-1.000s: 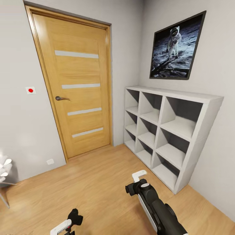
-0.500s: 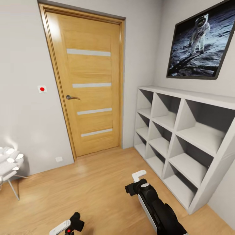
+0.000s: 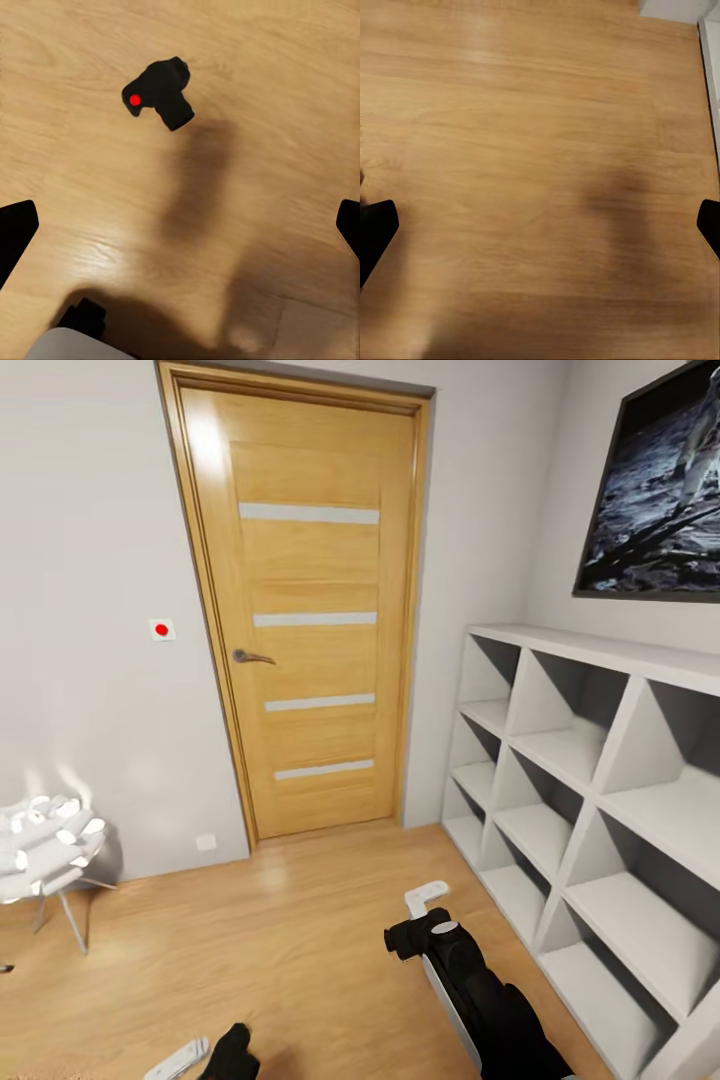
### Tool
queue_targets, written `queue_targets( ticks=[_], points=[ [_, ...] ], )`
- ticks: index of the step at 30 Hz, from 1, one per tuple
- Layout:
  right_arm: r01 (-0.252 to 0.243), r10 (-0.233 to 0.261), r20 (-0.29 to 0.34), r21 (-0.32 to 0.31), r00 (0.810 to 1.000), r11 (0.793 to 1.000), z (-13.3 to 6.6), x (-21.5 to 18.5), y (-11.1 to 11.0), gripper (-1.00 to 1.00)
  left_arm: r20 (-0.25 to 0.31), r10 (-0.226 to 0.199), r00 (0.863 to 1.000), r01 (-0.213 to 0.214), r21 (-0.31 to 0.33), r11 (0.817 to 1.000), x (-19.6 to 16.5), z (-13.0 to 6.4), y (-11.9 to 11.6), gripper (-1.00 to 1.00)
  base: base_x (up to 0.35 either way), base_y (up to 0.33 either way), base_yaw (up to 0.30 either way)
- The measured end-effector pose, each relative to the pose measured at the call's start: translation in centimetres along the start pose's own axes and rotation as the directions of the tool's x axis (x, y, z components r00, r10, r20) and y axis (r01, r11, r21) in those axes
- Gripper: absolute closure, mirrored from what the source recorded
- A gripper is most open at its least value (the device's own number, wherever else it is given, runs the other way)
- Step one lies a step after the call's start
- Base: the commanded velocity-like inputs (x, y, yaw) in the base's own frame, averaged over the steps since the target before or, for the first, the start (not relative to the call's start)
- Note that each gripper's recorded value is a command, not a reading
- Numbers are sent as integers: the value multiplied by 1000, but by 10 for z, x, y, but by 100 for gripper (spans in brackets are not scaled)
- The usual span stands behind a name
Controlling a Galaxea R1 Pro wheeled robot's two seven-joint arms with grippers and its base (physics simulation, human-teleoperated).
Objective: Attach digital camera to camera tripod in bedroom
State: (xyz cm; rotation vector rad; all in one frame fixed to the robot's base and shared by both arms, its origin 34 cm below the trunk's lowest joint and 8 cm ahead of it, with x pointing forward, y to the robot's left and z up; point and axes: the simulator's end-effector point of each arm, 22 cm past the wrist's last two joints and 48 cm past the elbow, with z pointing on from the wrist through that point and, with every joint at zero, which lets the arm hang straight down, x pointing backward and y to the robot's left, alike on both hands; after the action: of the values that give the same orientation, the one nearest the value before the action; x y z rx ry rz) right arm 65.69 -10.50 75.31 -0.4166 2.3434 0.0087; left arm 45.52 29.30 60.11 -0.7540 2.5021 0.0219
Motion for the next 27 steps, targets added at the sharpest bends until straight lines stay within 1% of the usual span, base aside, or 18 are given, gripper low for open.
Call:
queue_targets(
  ticks=[6, 15, 19, 24, 27],
  points=[
    [0, 0, -3, -1, 1000, 1000, 1, 1, 0, -100, 1, -25, 1000, 25, -14, 1000, -2, 2, 10, -100, 274, -214, 278],
    [-1, 1, -8, -3, 1000, 1000, 3, 3, 1, -100, -1, -32, 999, 32, -24, 999, -2, 3, 15, -100, 253, -236, 278],
    [-1, 1, -11, -3, 1000, 1000, 4, 4, 1, -100, -2, -38, 999, 38, -30, 999, -2, 3, 18, -100, 208, -267, 278],
    [-2, 2, -13, -4, 1000, 1000, 5, 6, 1, -100, 0, -64, 998, 64, -47, 997, -5, 4, 28, -100, 184, -282, 278],
    [-2, 2, -15, -5, 1000, 1000, 5, 6, 1, -100, 0, -67, 998, 67, -50, 997, -4, 4, 30, -100, 175, -287, 278]
  ],
)
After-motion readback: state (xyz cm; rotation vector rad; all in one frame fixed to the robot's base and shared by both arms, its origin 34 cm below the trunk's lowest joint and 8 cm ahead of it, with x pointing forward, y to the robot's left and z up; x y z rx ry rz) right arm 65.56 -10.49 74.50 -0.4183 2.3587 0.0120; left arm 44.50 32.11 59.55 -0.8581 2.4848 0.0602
